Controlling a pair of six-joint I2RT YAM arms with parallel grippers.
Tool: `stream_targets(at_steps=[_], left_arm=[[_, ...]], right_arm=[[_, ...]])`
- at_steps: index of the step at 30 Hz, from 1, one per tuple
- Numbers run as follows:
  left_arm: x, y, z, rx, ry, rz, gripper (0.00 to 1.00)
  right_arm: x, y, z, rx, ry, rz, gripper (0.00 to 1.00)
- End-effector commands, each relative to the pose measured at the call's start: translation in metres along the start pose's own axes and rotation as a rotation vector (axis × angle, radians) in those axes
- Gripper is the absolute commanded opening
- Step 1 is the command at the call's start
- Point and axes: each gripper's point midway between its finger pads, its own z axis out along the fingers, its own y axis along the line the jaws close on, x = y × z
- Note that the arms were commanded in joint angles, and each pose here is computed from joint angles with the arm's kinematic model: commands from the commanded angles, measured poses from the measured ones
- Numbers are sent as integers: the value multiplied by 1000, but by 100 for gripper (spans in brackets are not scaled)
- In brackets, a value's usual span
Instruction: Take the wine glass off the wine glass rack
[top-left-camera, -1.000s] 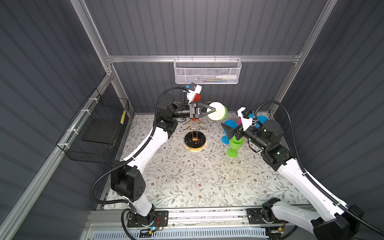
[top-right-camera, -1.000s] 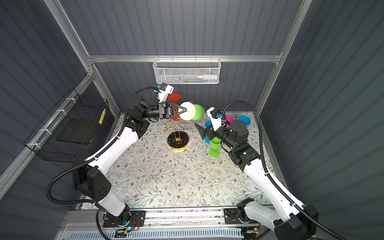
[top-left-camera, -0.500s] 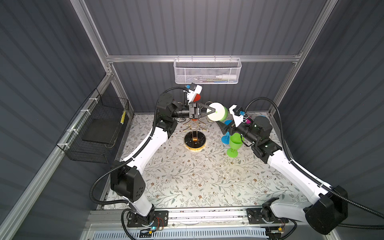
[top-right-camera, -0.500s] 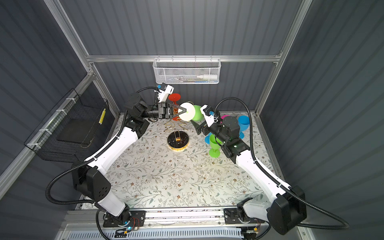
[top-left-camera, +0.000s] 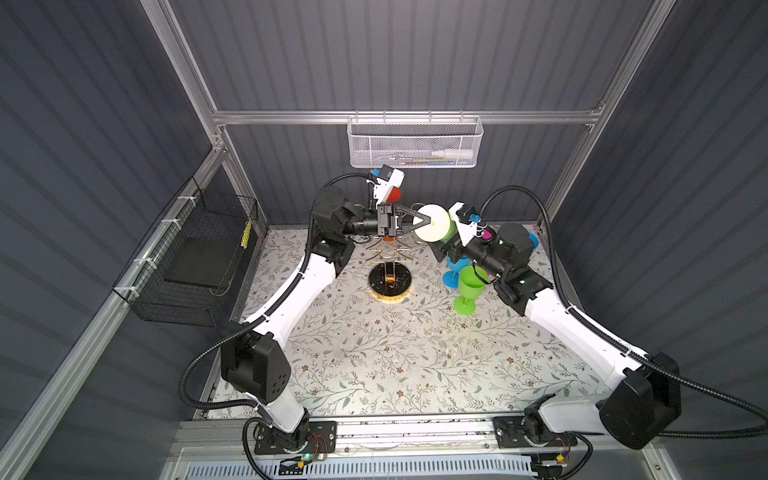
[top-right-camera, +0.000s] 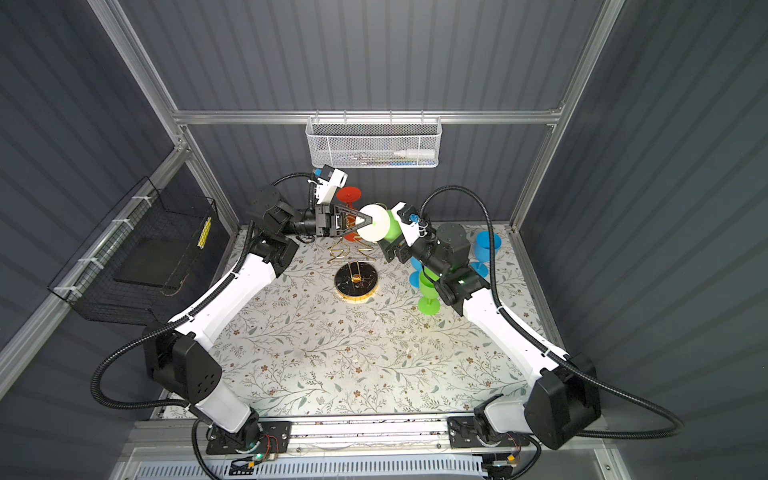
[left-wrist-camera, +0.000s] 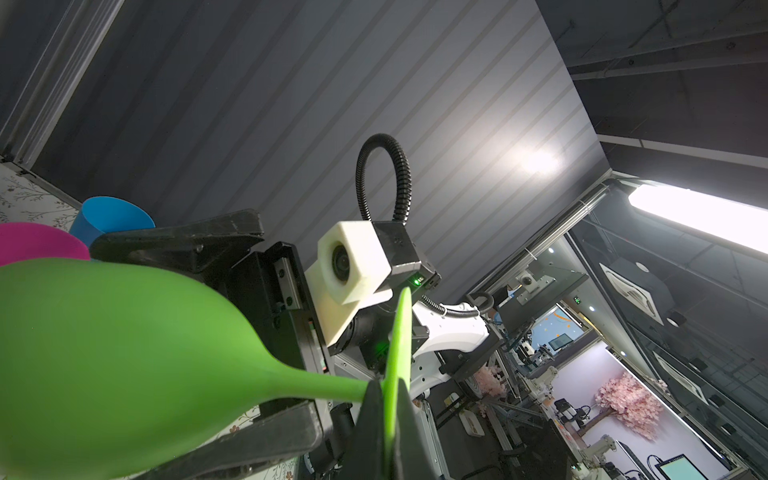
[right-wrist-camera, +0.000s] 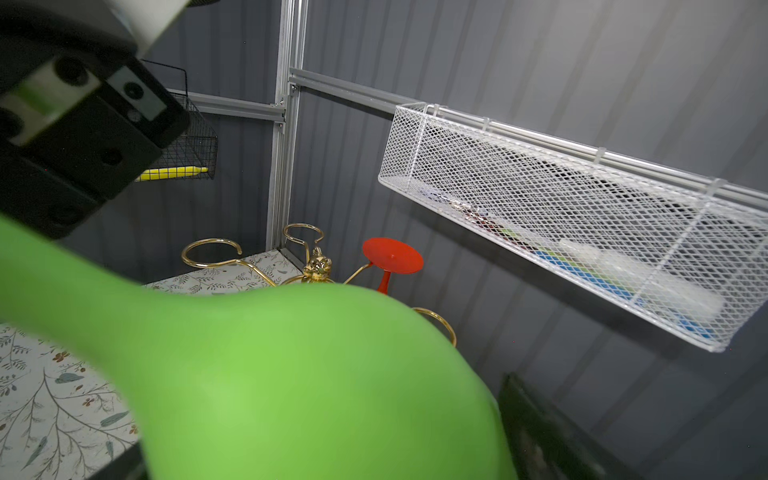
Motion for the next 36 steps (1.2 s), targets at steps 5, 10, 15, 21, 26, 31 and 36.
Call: stream_targets(at_steps=[5, 10, 15, 21, 26, 31, 36], left_arm=[[-1, -34, 0, 59, 32, 70, 0], [-2, -32, 1, 56, 31, 64, 0], [-3, -32, 1, 57, 31, 71, 15], [-8, -30, 0, 41, 23, 101, 48], [-19, -20, -10, -18, -25, 136, 56], [-31, 5, -25, -228, -141, 319, 64], [-41, 15, -43, -411, -274, 666, 70]], right_arm=[[-17, -4, 0, 22, -35, -2, 82], [-15, -1, -1, 15, -25, 2, 74], [-15, 0, -6, 23, -11, 9, 73], [-17, 2, -20, 26, 20, 66, 69], [-16, 7, -37, 17, 72, 152, 67], [-17, 14, -60, 2, 170, 253, 66], [-15, 27, -81, -41, 293, 358, 66]])
